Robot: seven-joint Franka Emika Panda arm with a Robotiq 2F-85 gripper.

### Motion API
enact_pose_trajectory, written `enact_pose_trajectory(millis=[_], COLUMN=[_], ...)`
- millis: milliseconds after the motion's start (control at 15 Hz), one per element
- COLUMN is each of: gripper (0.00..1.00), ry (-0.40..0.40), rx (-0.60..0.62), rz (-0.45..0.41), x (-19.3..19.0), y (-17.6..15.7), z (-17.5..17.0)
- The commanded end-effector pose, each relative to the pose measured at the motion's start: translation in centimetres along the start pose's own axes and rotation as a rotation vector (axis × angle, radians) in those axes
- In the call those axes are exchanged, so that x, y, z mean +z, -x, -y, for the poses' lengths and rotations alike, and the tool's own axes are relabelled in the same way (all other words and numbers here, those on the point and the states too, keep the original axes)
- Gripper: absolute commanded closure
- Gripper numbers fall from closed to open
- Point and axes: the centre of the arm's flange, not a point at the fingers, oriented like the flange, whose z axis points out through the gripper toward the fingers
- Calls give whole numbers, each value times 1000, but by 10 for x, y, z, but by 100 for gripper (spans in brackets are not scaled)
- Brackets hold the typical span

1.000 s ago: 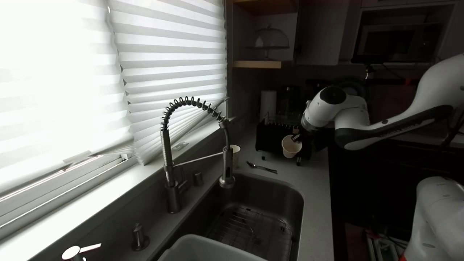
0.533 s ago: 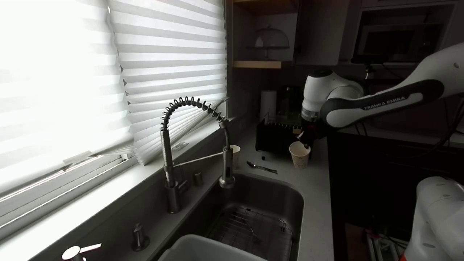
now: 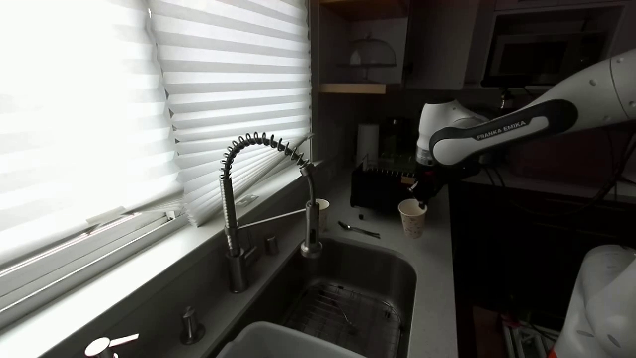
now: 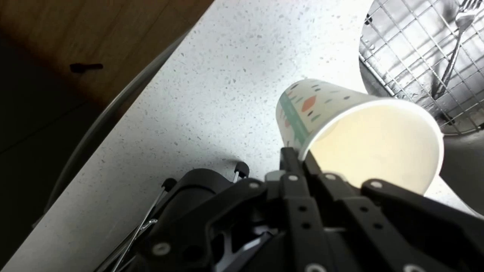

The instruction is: Pick up the closest paper cup, pour the water out into the sink and put the paper cup back on the kitchen counter, pick up the furthest paper cup, pour the water out into the sink and stack the most paper cup into the other paper cup

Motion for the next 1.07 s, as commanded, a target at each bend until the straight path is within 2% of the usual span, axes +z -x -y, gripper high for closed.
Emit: enact_pose_trajectory(millis=[0,267,600,667,733,1000], gripper=[99,99,99,71,70,41], ry=[-57,-88,-118,-119,-125,-134], rx=[34,89,102,102,106,103], rz=[25,41,52,57,61,24], x=[19,40,59,62,64,48], y=[-13,-19,-24,-24,-24,-28], z=[-7,-9,-10,-10,-10,-14])
